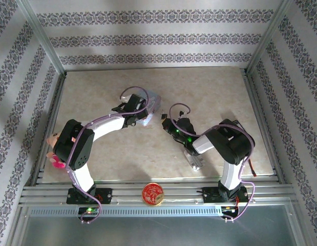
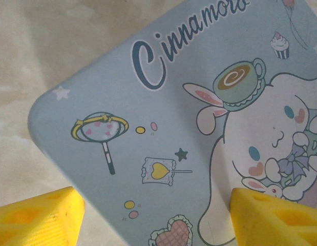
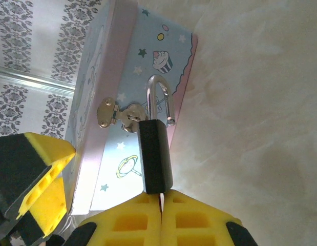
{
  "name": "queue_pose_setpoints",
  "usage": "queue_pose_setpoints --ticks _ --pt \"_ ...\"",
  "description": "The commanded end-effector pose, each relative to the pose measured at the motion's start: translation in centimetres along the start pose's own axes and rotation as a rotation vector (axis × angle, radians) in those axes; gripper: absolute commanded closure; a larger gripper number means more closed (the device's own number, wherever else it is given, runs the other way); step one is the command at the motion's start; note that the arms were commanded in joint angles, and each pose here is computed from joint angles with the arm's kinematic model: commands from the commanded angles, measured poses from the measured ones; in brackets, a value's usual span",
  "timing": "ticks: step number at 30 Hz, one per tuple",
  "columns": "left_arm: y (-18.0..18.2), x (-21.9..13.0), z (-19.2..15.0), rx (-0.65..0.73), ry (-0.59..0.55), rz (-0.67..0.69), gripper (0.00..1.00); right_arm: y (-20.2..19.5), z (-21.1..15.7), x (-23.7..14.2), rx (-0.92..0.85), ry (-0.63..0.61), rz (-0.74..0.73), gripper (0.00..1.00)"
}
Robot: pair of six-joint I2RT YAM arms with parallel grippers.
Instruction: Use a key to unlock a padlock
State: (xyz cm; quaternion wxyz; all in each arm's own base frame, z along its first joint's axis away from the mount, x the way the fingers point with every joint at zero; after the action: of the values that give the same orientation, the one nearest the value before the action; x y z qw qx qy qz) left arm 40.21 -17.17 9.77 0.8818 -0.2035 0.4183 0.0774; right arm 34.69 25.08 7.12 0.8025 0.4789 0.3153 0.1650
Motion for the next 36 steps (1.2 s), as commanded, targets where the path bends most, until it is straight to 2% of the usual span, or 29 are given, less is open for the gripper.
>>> queue_pose_setpoints --ticks 1,8,15,20,24,28,32,36 --pt "3.5 1.5 -1.7 0.051 0.069 0.109 0.3 1.1 1.3 -0.8 -0.041 -0.054 0.034 1.0" --pt "3.1 1.7 0.6 0.07 0.008 0.071 0.29 0.3 1.1 -2.3 -0.086 -0.047 -0.009 1.0" --pt "3.1 1.4 3.1 0.052 -0.047 0.041 0.15 -0.1 1.0 -4.0 -0.176 -0.018 -0.078 1.0" --pt "2.7 1.5 4.5 -0.023 -0.086 -0.015 0.0 -0.3 1.1 -5.5 -0.273 -0.001 -0.159 1.0" --pt "1.8 1.7 5.2 -0.097 -0.109 -0.086 0.01 -0.3 1.7 -6.6 -0.335 -0.007 -0.215 1.0" --pt "1.3 2.6 5.2 -0.135 -0.083 -0.113 0.0 -0.1 2.2 -7.5 -0.425 0.009 -0.278 1.0" --pt "0.9 3.6 5.2 -0.142 -0.072 -0.145 0.13 -0.3 2.1 -8.1 -0.537 0.062 -0.365 1.0" --pt "0.2 4.3 6.1 -0.1 -0.073 -0.179 0.18 -0.3 2.2 -8.7 -0.62 0.087 -0.418 1.0"
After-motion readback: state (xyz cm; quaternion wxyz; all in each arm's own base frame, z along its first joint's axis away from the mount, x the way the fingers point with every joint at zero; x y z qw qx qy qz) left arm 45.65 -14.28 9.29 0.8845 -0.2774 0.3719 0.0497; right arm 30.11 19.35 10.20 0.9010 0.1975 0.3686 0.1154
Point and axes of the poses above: each hand's point on the last joint's axis, 136 mm out from that joint toward the fingers, its own x axis out along the fingers, its own y axis along the line the jaws close on, z = x × y, the point moved 2 cm from there along -x, back along the fingers, and after that the axes turned 1 degree about x, right-handed, at the moved point
